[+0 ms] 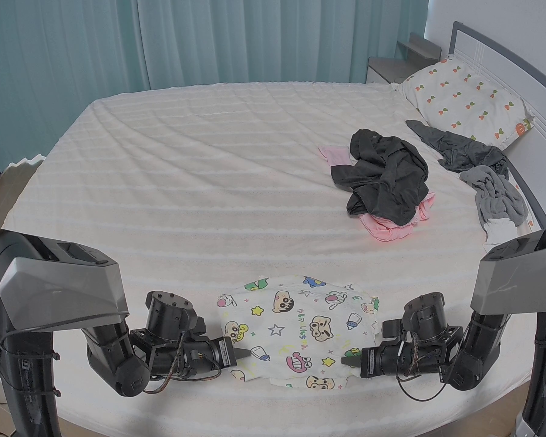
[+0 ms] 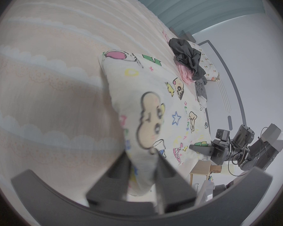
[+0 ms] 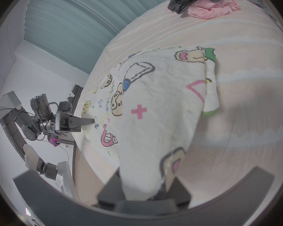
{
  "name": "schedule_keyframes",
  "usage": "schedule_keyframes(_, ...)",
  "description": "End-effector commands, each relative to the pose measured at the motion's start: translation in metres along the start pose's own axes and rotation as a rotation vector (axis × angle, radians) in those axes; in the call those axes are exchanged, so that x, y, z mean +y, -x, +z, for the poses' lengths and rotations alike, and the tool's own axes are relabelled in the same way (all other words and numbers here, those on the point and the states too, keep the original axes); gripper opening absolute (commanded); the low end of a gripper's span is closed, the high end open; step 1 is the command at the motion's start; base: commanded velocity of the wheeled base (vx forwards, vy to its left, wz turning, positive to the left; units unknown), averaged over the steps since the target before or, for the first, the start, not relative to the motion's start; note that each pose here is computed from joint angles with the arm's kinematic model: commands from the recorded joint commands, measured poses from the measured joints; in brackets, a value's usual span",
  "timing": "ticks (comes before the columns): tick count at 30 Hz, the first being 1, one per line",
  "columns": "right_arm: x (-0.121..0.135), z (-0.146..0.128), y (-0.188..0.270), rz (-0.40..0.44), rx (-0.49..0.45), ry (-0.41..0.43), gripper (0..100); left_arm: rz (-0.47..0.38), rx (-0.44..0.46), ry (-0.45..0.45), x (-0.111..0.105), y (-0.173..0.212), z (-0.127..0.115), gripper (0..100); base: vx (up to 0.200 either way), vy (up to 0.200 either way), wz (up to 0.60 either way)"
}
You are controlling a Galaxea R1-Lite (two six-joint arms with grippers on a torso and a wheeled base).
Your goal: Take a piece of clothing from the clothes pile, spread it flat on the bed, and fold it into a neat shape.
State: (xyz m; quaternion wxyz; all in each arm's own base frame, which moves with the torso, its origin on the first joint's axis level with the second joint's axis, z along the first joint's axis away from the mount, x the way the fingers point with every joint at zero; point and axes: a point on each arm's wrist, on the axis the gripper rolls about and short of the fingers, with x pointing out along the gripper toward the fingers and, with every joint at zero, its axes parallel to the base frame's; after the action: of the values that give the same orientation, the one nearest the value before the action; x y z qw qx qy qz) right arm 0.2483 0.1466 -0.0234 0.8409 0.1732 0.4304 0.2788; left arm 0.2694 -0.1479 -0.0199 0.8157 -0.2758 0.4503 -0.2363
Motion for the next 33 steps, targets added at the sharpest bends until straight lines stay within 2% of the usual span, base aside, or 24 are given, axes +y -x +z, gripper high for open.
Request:
schedule_keyframes(1,0.000,0.004,0.006,0.028,-0.006,-0.004,0,-0.004,0.011,0.004,0.000,0.002,-0.002,0,0.000,0.000,0.00)
schedule_keyframes(6,0.001,0.007,0.018,0.081,0.026,-0.020,0,-0.053,0.037,0.047,-0.009,0.012,0.001,0,0.000,0.000,0.00)
schedule_keyframes(7,0.003,0.011,0.023,0.097,0.048,-0.031,0,-0.081,0.072,0.086,-0.015,0.021,0.005,0,0.000,0.000,0.00)
schedule_keyframes(9,0.004,0.011,0.026,0.103,0.066,-0.040,0,-0.084,0.097,0.101,-0.016,0.026,0.007,0,0.000,0.000,0.00)
schedule_keyframes(10,0.005,0.014,0.030,0.113,0.096,-0.054,0,-0.070,0.137,0.128,-0.018,0.029,0.013,0,0.000,0.000,0.00)
schedule_keyframes(14,0.004,0.013,0.025,0.098,0.125,-0.062,0,-0.024,0.171,0.157,-0.016,0.024,0.020,0,0.000,0.000,0.00)
schedule_keyframes(17,0.003,0.012,0.024,0.097,0.129,-0.061,0,-0.009,0.168,0.142,-0.016,0.023,0.020,0,0.000,0.000,0.00)
schedule_keyframes(20,0.003,0.009,0.023,0.092,0.142,-0.059,0,0.042,0.156,0.104,-0.013,0.017,0.016,0,0.000,0.000,0.00)
schedule_keyframes(21,0.003,0.008,0.023,0.092,0.146,-0.054,100,0.049,0.154,0.102,-0.013,0.017,0.016,0,0.000,0.000,0.00)
schedule_keyframes(22,0.003,0.008,0.023,0.092,0.146,-0.051,100,0.050,0.153,0.102,-0.013,0.017,0.016,100,0.000,0.000,0.00)
schedule_keyframes(28,0.002,0.007,0.029,0.068,0.183,-0.023,100,0.068,0.178,0.077,-0.011,0.021,0.011,100,0.000,0.000,0.00)
schedule_keyframes(30,0.003,0.015,0.035,0.044,0.134,0.008,100,0.045,0.171,0.035,-0.018,0.030,0.013,100,0.000,0.000,0.00)
schedule_keyframes(33,0.006,0.027,0.044,0.029,0.069,0.022,100,0.002,0.133,0.032,-0.025,0.042,0.023,100,0.000,0.000,0.00)
